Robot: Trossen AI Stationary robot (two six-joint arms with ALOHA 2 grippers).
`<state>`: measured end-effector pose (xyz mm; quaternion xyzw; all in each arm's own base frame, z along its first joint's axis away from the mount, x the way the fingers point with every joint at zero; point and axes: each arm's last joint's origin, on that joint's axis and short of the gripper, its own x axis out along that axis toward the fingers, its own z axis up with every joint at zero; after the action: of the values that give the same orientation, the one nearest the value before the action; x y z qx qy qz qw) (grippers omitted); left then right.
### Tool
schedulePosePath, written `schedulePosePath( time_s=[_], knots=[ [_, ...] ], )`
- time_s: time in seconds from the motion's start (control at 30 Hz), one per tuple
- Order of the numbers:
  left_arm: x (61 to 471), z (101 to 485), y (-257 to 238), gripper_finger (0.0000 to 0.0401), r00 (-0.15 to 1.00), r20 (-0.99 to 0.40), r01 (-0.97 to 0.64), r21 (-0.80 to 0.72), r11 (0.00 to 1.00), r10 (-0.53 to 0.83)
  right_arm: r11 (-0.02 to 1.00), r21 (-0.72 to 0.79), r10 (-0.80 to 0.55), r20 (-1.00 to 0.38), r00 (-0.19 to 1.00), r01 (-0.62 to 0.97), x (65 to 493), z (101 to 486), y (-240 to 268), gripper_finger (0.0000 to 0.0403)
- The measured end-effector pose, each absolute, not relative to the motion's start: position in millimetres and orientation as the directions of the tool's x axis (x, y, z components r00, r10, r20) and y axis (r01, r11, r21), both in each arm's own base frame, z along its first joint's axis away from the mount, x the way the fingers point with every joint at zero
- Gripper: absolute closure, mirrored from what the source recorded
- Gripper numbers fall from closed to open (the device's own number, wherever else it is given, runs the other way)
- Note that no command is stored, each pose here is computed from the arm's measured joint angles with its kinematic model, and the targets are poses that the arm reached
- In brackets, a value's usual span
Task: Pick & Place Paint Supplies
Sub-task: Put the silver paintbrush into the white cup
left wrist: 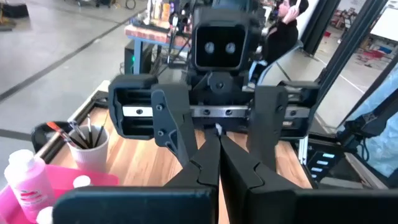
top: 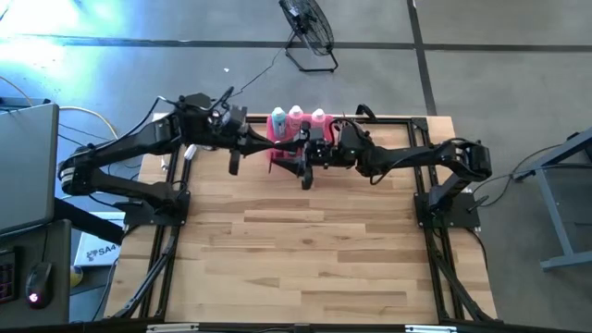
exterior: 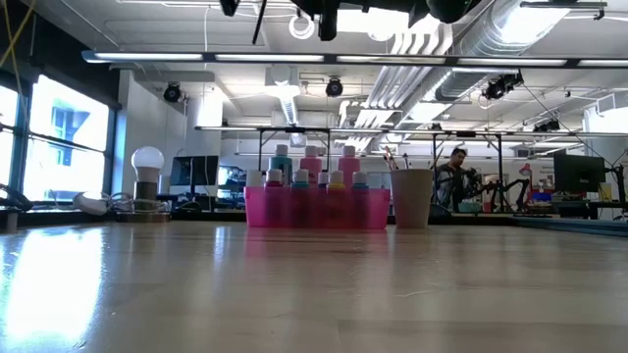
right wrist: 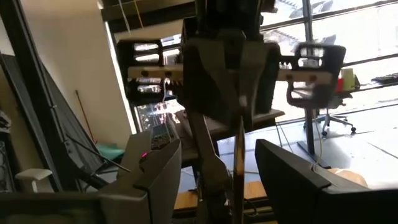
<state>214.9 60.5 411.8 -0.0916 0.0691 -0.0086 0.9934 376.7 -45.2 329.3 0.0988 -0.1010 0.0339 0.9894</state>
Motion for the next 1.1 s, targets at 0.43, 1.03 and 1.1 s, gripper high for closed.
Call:
schedulePosePath(
  time_s=[0.43, 1.03, 1.1],
  knots=[
    [232, 406, 66, 0.0401, 0.990, -0.132, 0.023, -0.186, 0.982, -0.048, 0.978, 0.204, 0.000, 0.165, 0.986, -0.034, 378, 325, -47, 0.0217],
    [231, 406, 66, 0.0401, 0.991, -0.131, 0.017, -0.175, 0.984, -0.041, 0.983, 0.179, -0.002, 0.168, 0.986, -0.029, 377, 325, -47, 0.0378],
    [231, 406, 66, 0.0401, 0.991, -0.131, 0.017, -0.175, 0.984, -0.040, 0.983, 0.179, -0.002, 0.168, 0.986, -0.029, 377, 325, -47, 0.0389]
  ],
)
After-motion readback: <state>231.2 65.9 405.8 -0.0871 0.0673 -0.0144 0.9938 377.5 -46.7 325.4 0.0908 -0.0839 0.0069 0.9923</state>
